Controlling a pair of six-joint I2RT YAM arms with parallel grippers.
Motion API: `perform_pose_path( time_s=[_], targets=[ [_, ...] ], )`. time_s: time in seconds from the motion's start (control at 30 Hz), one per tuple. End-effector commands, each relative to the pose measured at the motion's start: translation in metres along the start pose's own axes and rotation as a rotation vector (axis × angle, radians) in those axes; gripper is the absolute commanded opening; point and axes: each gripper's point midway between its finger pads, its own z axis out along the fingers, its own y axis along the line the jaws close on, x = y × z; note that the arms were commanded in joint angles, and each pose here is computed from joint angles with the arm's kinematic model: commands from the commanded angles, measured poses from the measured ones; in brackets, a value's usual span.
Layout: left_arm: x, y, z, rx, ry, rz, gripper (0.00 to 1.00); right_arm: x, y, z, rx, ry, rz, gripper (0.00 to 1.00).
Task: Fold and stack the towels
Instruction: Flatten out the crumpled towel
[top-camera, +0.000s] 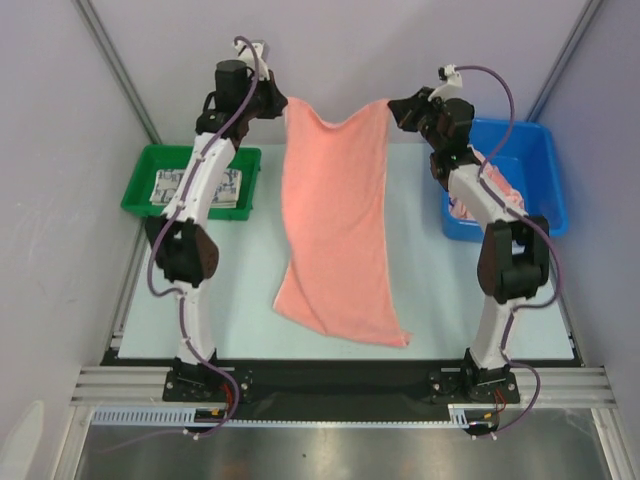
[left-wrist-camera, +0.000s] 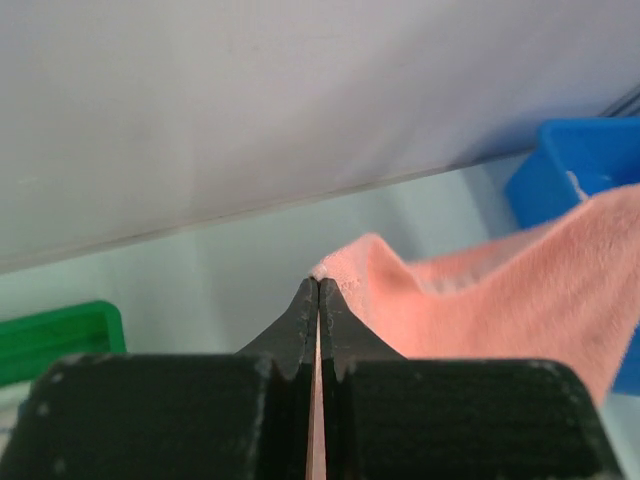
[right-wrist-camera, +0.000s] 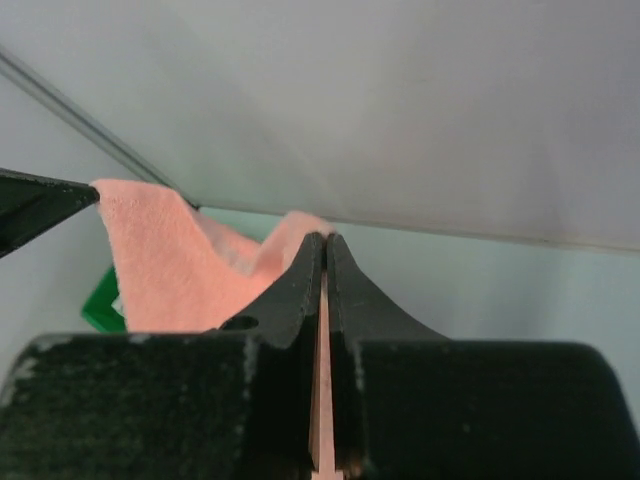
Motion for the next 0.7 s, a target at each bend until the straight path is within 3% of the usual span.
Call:
perform_pose_path(
  time_s=[0.0,0.13,0.3,0.43,0.47,0.53,0.57,0.6,0.63,0.67],
  targets=[
    [-0.063,-0.005,0.012,0.089,-0.22,0.116,0.0,-0.073,0.027,0.023,-0.191,-0.203,-0.096,0.0],
    [-0.074,0.002,0.023,0.12,-0.325,0.13,0.0,-0.071,0.011,0.042,-0.191,-0.226,-0.146,0.0],
    [-0.066,-0.01,0.007,0.156,-0.299,0.137,0.01,-0.08,0.027,0.028,-0.229,-0.211,-0.171,0.0],
    [-0.06,-0.029,-0.043,0.137,-0.245,0.192,0.0,-0.085,0.061,-0.012,-0.232,-0.147,-0.184,0.0],
    [-0.084,-0.05,-0.082,0.147,-0.301,0.221,0.0,-0.071,0.062,-0.024,-0.219,-0.108,-0.174,0.0],
    [-0.068,-0.062,-0.107,0.135,-0.269,0.242,0.0,-0.093,0.098,-0.066,-0.249,-0.137,-0.198,0.0],
    [-0.084,-0.078,-0.146,0.148,-0.321,0.264,0.01,-0.075,0.099,-0.079,-0.237,-0.094,-0.196,0.0],
    [-0.081,-0.086,-0.166,0.154,-0.323,0.285,0.0,-0.101,0.129,-0.115,-0.266,-0.149,-0.229,0.0],
    [-0.064,-0.09,-0.175,0.162,-0.293,0.288,0.0,-0.087,0.139,-0.13,-0.264,-0.098,-0.247,0.0],
    [-0.075,-0.117,-0.224,0.217,-0.361,0.306,0.0,-0.099,0.165,-0.169,-0.303,-0.129,-0.274,0.0]
  ],
)
